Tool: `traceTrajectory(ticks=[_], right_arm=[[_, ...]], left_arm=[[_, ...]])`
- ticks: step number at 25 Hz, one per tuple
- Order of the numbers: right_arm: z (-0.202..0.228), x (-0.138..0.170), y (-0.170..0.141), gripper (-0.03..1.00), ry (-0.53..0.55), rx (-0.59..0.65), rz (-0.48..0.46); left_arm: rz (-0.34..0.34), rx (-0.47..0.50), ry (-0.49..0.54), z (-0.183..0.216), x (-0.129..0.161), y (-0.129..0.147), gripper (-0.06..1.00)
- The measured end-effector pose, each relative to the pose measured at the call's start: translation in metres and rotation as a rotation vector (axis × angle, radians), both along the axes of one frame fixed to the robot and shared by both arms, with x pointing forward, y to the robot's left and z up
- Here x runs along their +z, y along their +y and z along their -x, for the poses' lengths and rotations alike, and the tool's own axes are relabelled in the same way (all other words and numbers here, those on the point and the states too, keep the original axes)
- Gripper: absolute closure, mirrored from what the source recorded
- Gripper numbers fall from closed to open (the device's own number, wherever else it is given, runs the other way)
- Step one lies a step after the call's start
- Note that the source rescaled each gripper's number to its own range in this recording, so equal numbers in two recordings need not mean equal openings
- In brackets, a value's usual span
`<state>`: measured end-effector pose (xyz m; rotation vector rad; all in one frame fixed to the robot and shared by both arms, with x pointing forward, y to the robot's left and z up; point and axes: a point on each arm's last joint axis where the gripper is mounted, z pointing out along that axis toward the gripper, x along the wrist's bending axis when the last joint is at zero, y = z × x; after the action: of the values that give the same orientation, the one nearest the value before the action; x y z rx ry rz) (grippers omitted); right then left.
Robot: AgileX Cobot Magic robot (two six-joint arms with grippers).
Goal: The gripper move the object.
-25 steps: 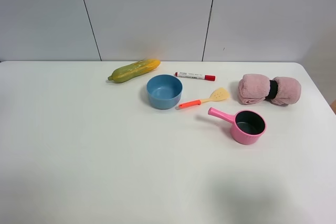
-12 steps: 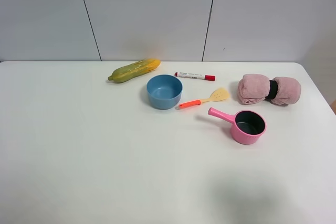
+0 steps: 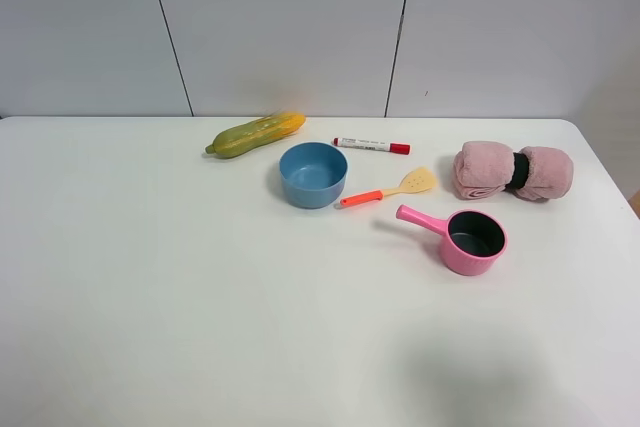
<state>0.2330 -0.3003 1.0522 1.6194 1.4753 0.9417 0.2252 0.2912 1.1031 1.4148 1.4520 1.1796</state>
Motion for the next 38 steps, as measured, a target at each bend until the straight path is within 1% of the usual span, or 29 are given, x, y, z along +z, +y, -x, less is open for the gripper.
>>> traceTrajectory(ticks=[3,9,12,14,38], right_arm=[[0.0,0.0,0.0,-0.03,0.0,0.0,0.0],[0.0,0.0,0.0,-0.03,0.0,0.0,0.0],[0.0,0.0,0.0,-0.03,0.0,0.0,0.0],[0.0,0.0,0.0,-0.03,0.0,0.0,0.0],[0.0,0.0,0.0,-0.03,0.0,0.0,0.0]], left_arm=[[-0.025,0.021,0.007,0.003,-0.012,0.002,-0.05],[-0.002,0.012,0.095,-0.005,-0.034,0.003,-0.05],[0.007,0.009,0.15,-0.007,-0.043,0.003,-0.05],[0.009,0.008,0.165,-0.007,-0.045,0.003,-0.05],[0.011,0.009,0.171,-0.008,-0.047,0.003,-0.05]])
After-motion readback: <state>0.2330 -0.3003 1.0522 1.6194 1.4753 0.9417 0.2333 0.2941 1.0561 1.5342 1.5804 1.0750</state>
